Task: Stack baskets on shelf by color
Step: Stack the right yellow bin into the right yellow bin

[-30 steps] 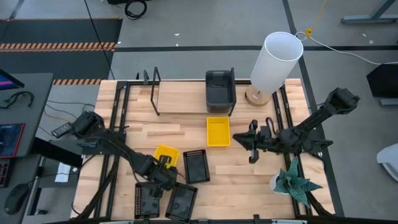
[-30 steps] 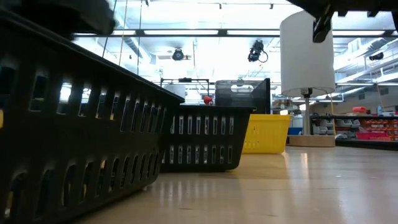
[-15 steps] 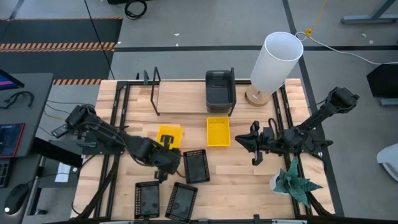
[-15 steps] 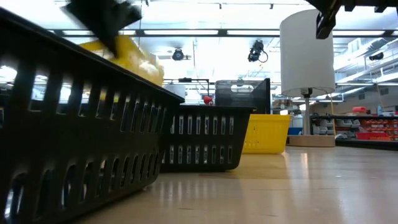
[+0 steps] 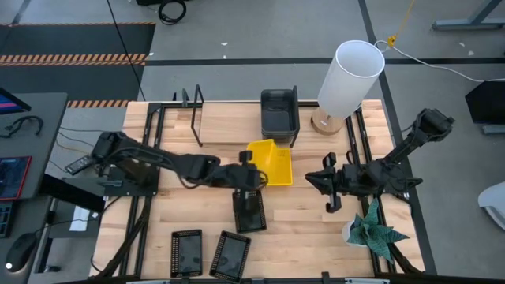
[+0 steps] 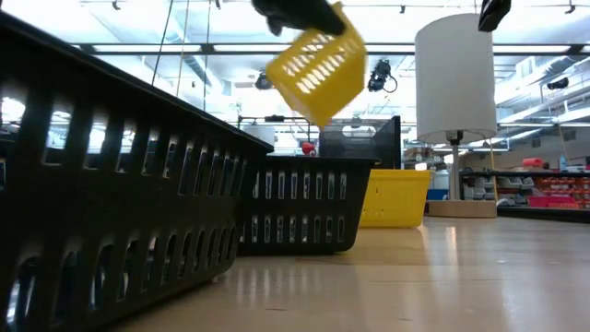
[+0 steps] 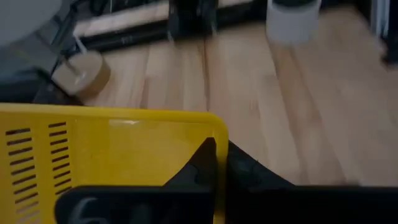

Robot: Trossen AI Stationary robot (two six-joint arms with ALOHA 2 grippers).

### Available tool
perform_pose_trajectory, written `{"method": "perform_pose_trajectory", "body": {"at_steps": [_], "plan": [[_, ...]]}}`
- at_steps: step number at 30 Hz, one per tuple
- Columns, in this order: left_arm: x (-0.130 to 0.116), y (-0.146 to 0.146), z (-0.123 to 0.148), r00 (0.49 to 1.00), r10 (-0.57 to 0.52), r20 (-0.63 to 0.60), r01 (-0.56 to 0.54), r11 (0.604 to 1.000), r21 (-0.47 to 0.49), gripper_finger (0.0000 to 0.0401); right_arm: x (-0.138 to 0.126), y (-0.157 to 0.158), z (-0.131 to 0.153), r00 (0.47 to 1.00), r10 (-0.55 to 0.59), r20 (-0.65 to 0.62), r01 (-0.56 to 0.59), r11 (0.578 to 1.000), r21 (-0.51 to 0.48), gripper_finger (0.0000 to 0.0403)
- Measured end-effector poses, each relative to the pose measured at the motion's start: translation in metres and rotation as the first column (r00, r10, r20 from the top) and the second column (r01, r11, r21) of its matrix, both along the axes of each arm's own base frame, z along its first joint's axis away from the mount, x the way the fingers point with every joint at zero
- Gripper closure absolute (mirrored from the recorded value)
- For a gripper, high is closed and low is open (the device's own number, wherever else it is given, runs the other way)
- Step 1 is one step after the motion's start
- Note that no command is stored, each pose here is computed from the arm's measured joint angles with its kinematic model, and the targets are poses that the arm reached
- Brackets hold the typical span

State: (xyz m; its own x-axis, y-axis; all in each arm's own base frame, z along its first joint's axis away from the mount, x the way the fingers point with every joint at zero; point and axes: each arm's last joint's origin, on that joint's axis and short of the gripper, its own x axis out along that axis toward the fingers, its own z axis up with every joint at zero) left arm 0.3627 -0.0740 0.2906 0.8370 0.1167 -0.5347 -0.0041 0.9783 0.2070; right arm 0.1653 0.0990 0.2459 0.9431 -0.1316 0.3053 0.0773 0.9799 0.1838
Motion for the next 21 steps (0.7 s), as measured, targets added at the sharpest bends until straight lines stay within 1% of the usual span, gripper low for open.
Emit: {"method": "perform_pose_trajectory", "body": {"at_steps": [2,7,11,14,21], "plan": [[0.010,0.006,-0.005,1.000,0.000,0.030,0.001,1.000,-0.024,0.0393,-0.002,0.003,0.000,1.000,0.006,-0.005,-0.006,1.000,-0.022,0.0363],[0.034,0.017,-0.025,0.996,-0.017,0.088,0.024,0.996,-0.081,0.0392,-0.004,0.007,0.000,1.000,0.025,-0.005,-0.025,0.999,-0.025,0.0363],[0.048,0.019,-0.041,0.994,-0.019,0.110,0.027,0.997,-0.074,0.0392,-0.006,0.008,0.000,0.999,0.033,-0.002,-0.033,0.999,-0.027,0.0363],[0.055,0.020,-0.054,0.995,-0.019,0.096,0.024,0.999,-0.048,0.0392,-0.006,0.008,0.001,0.999,0.033,0.001,-0.033,0.999,-0.025,0.0363],[0.060,0.025,-0.082,1.000,0.010,-0.005,-0.010,1.000,-0.004,0.0392,-0.006,0.008,0.001,1.000,0.024,-0.003,-0.024,0.998,-0.052,0.0363]]}}
